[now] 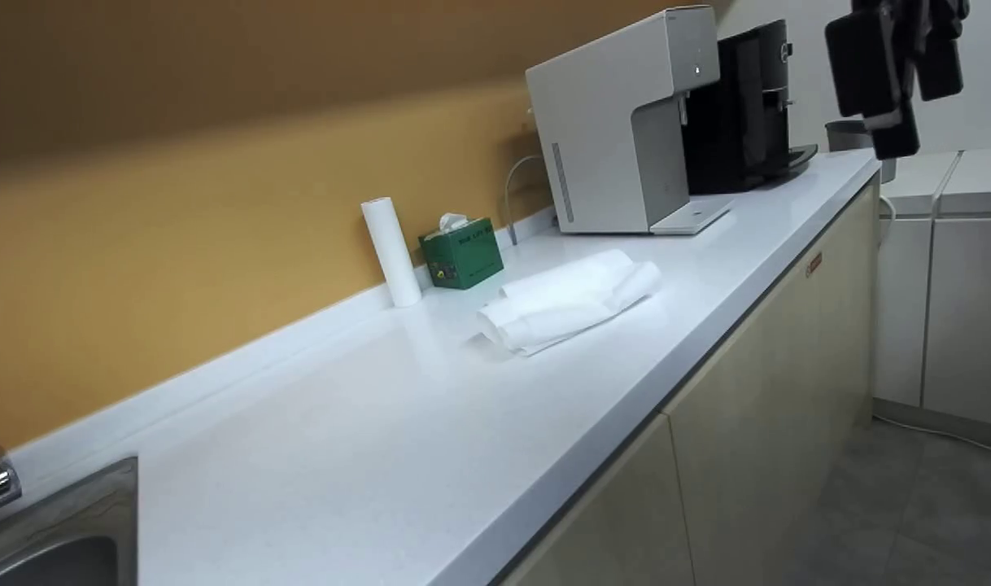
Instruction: Wipe the kitchen counter with the white paper towel
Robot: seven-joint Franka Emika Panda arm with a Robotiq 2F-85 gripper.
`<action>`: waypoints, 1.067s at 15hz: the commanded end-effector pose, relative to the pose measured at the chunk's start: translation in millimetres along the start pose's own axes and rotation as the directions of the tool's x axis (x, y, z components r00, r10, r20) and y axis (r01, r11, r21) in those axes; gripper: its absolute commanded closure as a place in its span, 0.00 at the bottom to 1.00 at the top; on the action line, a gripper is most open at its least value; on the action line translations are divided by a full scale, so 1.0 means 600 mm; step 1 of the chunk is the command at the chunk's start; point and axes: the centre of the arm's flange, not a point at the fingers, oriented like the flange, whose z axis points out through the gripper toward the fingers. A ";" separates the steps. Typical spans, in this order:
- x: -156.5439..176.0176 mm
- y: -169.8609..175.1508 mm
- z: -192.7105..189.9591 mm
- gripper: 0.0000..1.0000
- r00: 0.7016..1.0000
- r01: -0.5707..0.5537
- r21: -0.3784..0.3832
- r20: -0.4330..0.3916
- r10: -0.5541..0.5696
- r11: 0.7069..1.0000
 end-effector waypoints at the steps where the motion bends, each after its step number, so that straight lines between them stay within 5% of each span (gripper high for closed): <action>1: 0.054 -0.022 -0.007 0.00 0.997 -0.031 0.022 -0.070 0.032 0.999; 9: 0.220 -0.038 -0.017 0.00 0.946 -0.148 0.135 -0.268 0.180 0.980; 10: 0.161 -0.028 -0.011 0.00 0.956 -0.077 0.138 -0.271 0.113 0.987; 16: 0.213 -0.028 0.001 0.00 0.945 -0.151 0.138 -0.269 0.183 0.979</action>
